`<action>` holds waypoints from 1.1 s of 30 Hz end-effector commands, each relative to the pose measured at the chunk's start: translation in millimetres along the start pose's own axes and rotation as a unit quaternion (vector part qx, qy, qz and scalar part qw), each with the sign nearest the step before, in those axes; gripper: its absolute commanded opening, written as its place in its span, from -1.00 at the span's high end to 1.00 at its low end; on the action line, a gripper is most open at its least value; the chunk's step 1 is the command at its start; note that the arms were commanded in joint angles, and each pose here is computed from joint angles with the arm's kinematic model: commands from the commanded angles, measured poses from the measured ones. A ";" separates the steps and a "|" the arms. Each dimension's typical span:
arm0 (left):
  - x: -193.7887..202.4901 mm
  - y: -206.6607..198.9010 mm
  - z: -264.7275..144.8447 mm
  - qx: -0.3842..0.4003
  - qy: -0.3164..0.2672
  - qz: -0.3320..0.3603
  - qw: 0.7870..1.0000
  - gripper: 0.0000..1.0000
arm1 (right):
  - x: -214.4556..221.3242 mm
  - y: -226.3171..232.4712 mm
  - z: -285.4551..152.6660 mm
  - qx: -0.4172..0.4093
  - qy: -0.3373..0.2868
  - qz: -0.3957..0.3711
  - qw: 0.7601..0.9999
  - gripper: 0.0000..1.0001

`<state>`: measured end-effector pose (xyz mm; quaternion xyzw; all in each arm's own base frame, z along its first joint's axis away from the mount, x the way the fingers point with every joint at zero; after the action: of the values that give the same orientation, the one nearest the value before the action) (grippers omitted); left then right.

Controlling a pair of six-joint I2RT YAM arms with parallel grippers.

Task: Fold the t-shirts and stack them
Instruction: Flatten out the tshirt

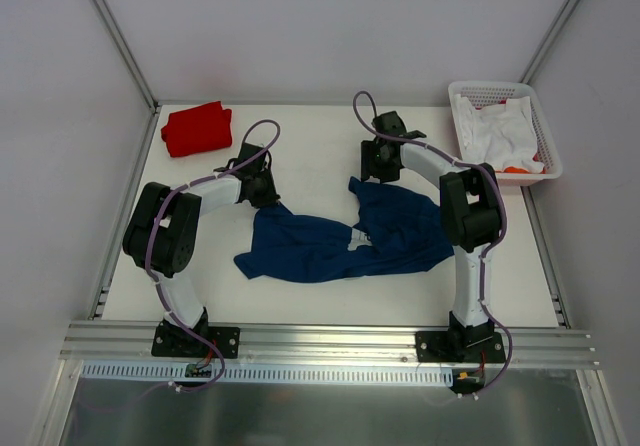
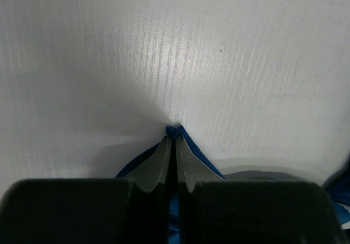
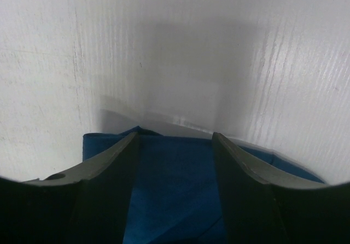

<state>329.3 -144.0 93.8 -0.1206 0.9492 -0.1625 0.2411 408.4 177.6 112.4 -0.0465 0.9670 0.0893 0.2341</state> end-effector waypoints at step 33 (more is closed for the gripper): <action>11.2 8.4 1.3 -0.011 0.027 -0.004 1.000 1.00 | 28.7 6.5 -17.2 0.020 -0.006 -0.007 1.000 0.99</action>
<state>329.3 -144.4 93.2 -0.1201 0.9484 -0.1658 0.2422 380.3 182.2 99.9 -0.0392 0.9648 0.0943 0.2423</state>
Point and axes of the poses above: each gripper's point midway between its finger pads, its own z axis out along the fingers, its own y axis along the line the jaws close on, x = y × z, the point moved 9 cm from there along -z, back along the fingers, and after that the axes turned 2 degrees about -z, right-handed, at the moved point
